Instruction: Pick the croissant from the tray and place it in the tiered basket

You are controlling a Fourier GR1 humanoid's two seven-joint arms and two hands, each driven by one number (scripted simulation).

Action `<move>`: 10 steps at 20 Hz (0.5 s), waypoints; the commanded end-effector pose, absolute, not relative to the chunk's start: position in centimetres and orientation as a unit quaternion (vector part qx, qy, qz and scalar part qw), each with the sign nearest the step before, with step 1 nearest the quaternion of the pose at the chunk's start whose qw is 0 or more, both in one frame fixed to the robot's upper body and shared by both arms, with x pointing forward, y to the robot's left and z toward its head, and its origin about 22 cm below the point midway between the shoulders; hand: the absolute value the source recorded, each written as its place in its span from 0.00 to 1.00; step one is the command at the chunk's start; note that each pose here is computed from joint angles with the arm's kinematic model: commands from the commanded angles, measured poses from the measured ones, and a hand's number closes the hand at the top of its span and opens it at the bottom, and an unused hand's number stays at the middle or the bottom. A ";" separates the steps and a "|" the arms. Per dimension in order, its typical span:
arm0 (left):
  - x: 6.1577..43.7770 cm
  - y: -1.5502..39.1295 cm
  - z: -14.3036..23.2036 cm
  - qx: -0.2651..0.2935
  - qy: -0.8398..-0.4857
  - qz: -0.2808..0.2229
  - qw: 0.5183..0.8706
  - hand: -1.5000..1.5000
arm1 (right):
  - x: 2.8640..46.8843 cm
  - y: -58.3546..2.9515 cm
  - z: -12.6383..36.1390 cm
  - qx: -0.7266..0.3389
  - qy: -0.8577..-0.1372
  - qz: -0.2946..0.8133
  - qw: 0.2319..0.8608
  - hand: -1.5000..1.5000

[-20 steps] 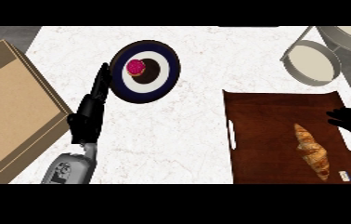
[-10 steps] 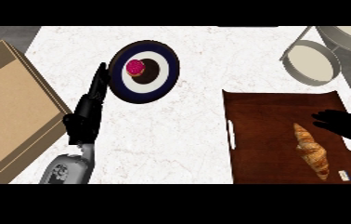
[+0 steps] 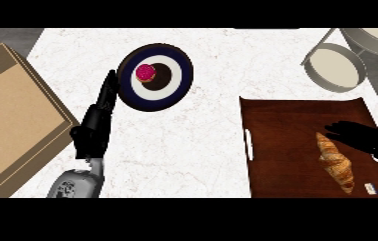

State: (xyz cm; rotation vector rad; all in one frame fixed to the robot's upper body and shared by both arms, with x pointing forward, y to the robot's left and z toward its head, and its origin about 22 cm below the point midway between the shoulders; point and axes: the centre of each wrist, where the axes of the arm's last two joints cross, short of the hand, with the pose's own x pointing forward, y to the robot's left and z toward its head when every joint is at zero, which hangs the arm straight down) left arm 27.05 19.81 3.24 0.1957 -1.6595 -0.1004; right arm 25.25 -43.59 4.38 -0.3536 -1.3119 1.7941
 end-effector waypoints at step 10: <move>27.2 20.3 2.1 0.082 -0.733 -0.052 0.674 0.50 | 25.2 -42.0 3.5 -0.104 -0.529 0.717 0.442 0.00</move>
